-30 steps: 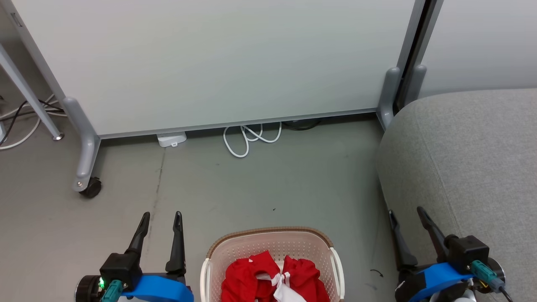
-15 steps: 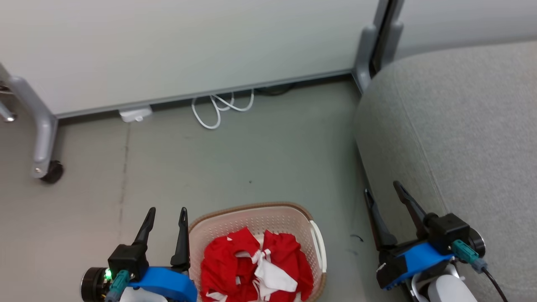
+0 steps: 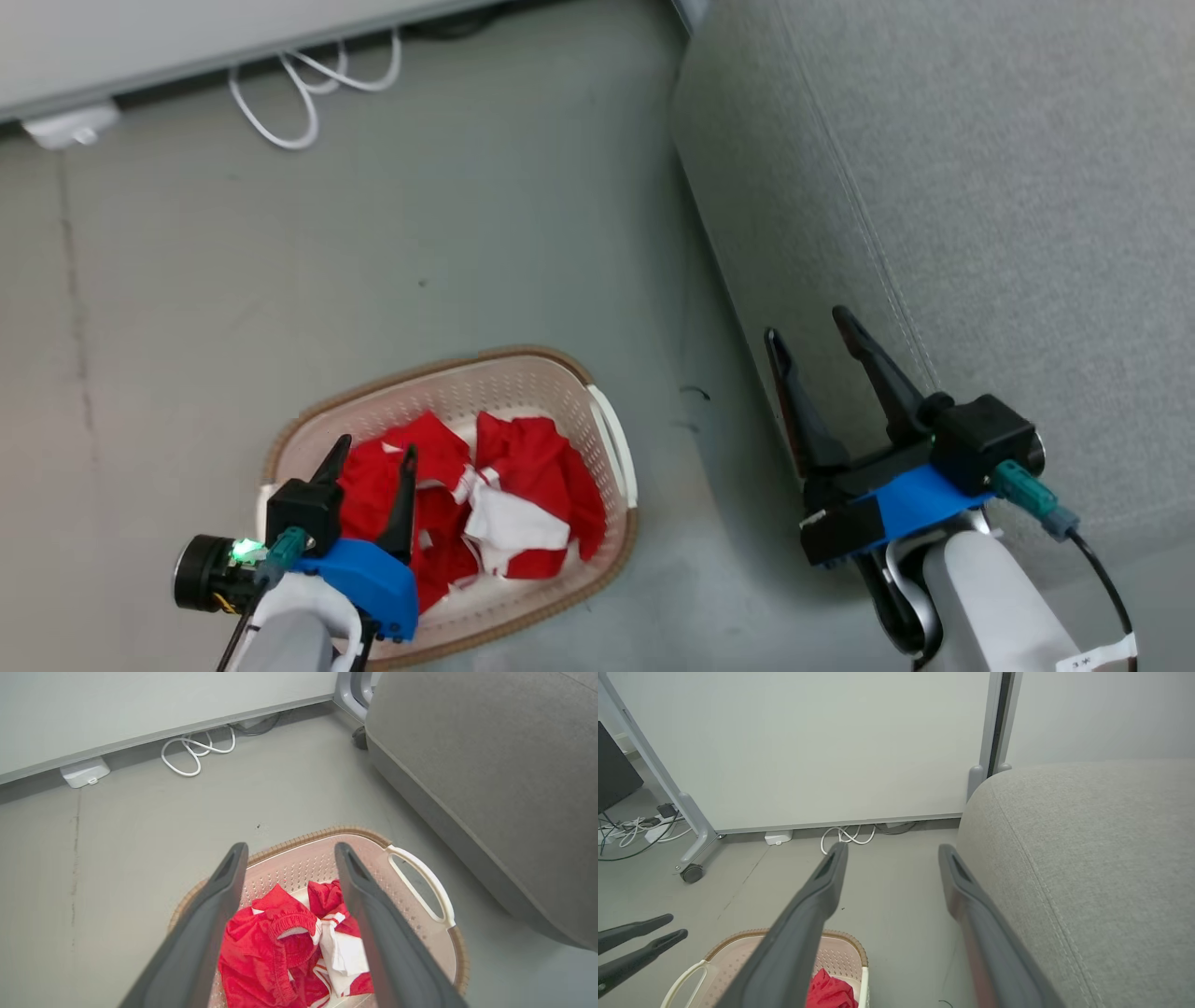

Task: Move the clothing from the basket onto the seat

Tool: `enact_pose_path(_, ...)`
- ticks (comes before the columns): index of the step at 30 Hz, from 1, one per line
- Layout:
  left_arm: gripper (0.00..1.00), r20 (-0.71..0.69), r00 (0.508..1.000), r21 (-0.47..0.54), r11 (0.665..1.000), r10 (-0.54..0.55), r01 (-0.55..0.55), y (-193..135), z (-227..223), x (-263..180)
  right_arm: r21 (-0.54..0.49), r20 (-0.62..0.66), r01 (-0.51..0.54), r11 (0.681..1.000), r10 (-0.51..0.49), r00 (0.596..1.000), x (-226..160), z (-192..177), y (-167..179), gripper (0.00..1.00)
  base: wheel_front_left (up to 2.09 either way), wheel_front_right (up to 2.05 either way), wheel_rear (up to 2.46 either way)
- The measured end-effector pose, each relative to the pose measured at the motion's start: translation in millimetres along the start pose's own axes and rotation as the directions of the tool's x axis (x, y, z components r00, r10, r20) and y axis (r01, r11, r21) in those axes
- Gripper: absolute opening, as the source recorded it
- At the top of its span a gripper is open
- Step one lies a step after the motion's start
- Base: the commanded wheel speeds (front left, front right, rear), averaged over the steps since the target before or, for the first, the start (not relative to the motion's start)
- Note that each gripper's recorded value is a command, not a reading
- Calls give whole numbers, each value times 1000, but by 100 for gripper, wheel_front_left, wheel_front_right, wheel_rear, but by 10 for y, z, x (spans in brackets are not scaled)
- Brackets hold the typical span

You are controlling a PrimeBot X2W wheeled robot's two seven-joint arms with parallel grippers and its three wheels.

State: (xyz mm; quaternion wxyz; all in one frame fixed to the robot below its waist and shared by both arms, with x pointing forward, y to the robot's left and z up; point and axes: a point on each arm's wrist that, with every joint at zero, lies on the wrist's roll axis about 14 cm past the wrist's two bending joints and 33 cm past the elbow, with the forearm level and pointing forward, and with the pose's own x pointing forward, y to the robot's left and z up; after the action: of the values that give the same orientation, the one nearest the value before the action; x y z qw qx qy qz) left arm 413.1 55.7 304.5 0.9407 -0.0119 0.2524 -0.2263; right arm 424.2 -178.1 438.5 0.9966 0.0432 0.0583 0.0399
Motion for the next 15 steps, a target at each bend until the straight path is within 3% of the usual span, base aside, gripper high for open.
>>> enact_pose_path(15,100,-345,929,27,988,-132,150,23,-1195,646,46,-103,111,993,-106,989,184,-461,-410,100,0,0,0)
